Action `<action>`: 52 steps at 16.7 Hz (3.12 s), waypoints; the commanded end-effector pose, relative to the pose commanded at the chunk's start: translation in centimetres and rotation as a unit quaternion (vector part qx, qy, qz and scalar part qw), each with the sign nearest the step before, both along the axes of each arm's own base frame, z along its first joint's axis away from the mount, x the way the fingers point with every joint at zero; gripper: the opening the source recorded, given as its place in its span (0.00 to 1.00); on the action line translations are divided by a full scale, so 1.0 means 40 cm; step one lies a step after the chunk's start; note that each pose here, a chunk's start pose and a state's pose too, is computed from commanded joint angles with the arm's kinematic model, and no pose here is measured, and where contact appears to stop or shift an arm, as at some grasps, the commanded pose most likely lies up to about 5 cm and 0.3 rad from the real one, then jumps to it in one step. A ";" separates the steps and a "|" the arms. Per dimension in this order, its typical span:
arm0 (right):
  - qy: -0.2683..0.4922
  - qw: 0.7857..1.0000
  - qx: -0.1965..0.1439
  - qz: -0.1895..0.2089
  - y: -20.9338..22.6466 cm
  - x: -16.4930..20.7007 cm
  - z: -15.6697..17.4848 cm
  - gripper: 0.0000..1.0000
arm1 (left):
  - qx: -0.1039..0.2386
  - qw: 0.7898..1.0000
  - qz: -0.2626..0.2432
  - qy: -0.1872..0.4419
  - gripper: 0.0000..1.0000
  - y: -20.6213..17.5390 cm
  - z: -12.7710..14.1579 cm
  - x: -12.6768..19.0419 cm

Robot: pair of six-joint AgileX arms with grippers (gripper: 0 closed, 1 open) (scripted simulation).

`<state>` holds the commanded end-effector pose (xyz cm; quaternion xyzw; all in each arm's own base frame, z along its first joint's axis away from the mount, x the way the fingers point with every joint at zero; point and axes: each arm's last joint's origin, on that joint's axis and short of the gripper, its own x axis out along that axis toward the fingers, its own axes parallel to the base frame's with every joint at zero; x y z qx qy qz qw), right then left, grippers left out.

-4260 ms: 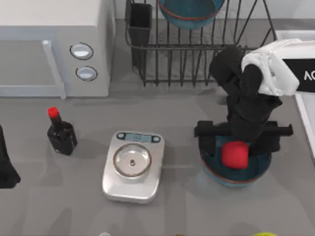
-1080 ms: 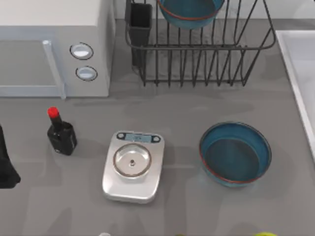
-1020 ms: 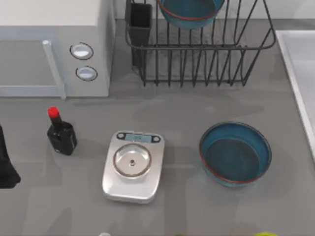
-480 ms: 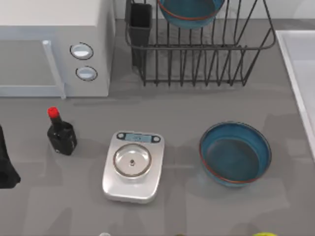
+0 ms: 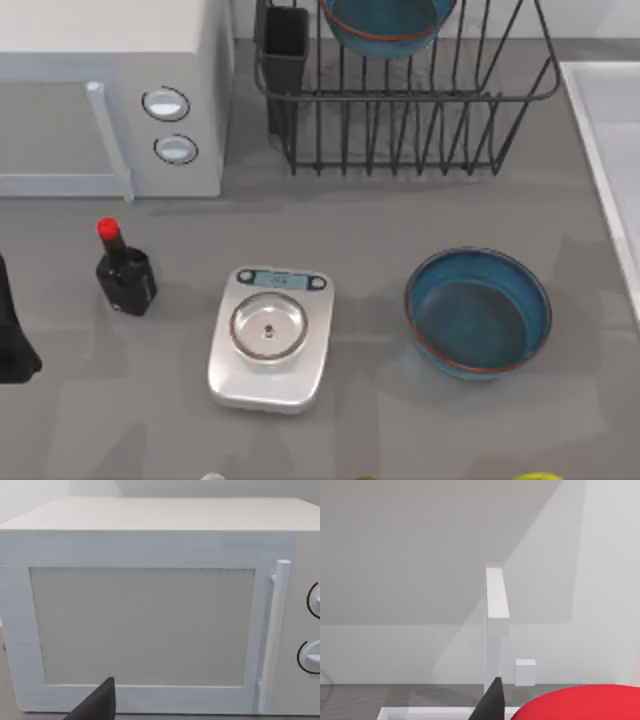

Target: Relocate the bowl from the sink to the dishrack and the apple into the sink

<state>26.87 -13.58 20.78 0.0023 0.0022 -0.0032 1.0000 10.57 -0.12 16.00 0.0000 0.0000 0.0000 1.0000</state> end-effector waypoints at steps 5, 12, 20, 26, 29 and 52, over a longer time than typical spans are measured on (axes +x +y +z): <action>-0.001 1.000 -0.001 0.000 -0.013 0.019 -0.067 0.00 | 0.000 1.000 0.000 0.000 1.00 0.000 0.000 0.000; -0.002 1.000 -0.002 -0.001 -0.021 0.027 -0.253 0.00 | 0.000 1.000 0.000 0.000 1.00 0.000 0.000 0.000; -0.002 1.000 -0.002 -0.002 -0.001 -0.004 -0.372 0.00 | 0.000 1.000 0.000 0.000 1.00 0.000 0.000 0.000; -0.002 1.000 -0.002 -0.002 -0.001 -0.004 -0.372 0.15 | 0.000 1.000 0.000 0.000 1.00 0.000 0.000 0.000; -0.002 1.000 -0.002 -0.002 -0.001 -0.004 -0.372 0.38 | 0.000 1.000 0.000 0.000 1.00 0.000 0.000 0.000; -0.001 1.000 -0.002 -0.004 0.014 -0.002 -0.329 1.00 | 0.000 1.000 0.000 0.000 1.00 0.000 0.000 0.000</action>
